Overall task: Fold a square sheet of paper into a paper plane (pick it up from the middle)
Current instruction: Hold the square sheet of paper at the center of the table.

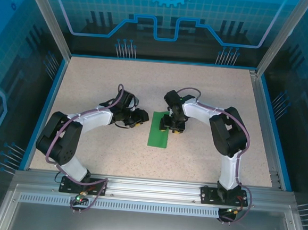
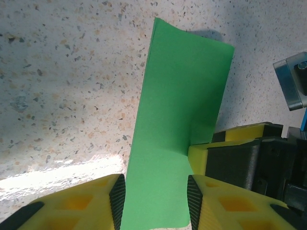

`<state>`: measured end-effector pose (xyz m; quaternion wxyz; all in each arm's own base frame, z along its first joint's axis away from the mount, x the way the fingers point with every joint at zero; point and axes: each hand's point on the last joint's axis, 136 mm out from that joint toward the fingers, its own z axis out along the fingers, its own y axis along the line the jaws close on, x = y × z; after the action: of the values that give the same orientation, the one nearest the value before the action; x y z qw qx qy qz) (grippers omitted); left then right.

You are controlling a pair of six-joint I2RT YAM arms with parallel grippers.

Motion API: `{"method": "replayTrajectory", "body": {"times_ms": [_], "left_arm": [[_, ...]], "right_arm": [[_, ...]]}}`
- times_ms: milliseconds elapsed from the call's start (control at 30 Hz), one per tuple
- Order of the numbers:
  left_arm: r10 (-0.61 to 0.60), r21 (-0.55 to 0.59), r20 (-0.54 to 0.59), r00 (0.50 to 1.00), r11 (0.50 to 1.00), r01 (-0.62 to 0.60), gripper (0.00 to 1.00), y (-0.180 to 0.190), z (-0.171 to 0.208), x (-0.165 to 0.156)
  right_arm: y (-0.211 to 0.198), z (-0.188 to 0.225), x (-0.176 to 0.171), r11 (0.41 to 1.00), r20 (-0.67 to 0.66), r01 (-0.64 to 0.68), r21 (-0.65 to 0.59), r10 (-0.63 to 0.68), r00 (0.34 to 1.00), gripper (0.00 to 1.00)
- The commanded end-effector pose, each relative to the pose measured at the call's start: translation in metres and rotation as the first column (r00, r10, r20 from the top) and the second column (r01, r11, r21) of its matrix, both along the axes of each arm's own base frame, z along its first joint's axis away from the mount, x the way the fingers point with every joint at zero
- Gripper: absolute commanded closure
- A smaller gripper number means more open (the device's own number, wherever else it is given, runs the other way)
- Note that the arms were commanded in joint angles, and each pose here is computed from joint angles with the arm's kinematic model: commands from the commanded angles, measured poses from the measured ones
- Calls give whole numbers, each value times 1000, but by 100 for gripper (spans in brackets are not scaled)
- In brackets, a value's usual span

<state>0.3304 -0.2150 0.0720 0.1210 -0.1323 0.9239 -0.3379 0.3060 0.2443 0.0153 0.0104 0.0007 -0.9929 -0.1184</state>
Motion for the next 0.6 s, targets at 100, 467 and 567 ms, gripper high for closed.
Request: {"method": "replayTrajectory", "body": {"times_ms": [100,467,567], "left_arm": [[-21,-17,-11,1000,1000,21,58,-2,-3,-3],[-29,-48,-23,999,998,28,72,-9,-4,-2],[-40,-63,-31,999,997,38,82,-15,-5,-3]], "right_arm": [[-4,-39,-14,998,-67,-20,-59,16,998,39],[-6,-43,-15,998,-70,4,-68,-9,998,39],[-7,-43,-16,997,-72,0,-71,-5,997,39]]}}
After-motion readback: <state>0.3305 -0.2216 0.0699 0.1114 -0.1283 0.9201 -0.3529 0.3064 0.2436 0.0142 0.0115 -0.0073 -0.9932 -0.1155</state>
